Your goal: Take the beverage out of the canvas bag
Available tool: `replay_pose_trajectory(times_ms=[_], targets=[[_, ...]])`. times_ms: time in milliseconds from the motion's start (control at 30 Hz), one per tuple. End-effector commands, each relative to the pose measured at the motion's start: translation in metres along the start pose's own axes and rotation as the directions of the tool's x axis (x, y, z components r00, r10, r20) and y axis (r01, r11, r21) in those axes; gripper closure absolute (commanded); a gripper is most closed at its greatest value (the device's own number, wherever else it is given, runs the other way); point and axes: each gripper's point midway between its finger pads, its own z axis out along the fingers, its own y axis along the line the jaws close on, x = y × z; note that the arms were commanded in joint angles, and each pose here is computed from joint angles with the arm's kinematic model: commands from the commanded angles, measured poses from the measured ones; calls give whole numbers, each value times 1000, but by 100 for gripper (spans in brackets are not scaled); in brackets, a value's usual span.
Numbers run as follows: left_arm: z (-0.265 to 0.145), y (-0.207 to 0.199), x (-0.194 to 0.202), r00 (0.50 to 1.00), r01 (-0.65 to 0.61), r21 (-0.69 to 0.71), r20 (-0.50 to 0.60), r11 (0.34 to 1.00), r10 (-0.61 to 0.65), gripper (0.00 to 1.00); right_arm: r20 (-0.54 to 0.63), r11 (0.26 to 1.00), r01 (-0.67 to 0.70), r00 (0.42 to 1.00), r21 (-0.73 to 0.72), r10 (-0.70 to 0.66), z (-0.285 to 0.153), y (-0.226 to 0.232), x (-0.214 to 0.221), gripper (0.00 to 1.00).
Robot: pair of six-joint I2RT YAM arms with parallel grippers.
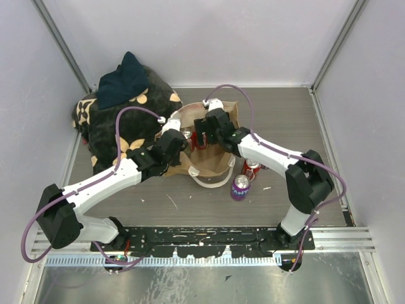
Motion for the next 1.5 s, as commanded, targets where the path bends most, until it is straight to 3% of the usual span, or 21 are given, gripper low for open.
replay_pose_trajectory(times_ms=[0, 500, 800, 900, 1033, 1067, 1233, 1467], targets=[[4, 5, 29, 994, -34, -23, -104, 999, 32, 73, 50, 998, -46, 998, -42, 48, 20, 6, -24, 10], [5, 5, 33, 992, -43, -23, -123, 999, 40, 73, 25, 995, -76, 997, -65, 78, 62, 14, -21, 11], [5, 6, 35, 990, -56, -23, -131, 998, 53, 73, 1, 995, -73, 997, -67, 73, 80, 19, -13, 21], [5, 6, 36, 990, -56, -22, -130, 998, 52, 73, -9, 995, -69, 998, -70, 68, 83, 19, -10, 37], [5, 5, 34, 991, -55, -19, -125, 998, 52, 73, -19, 997, -51, 999, -65, 50, 79, 18, -8, 94], [6, 5, 33, 991, -55, -18, -122, 998, 52, 73, -20, 997, -44, 999, -61, 43, 77, 16, -8, 99], [9, 1, 29, 993, -55, -15, -109, 998, 53, 73, 38, 998, 24, 999, -53, -22, 53, 14, -29, 99], [15, -7, 22, 993, -61, 1, -99, 998, 60, 73, 253, 997, 77, 965, -8, -73, -22, 16, -108, 99]])
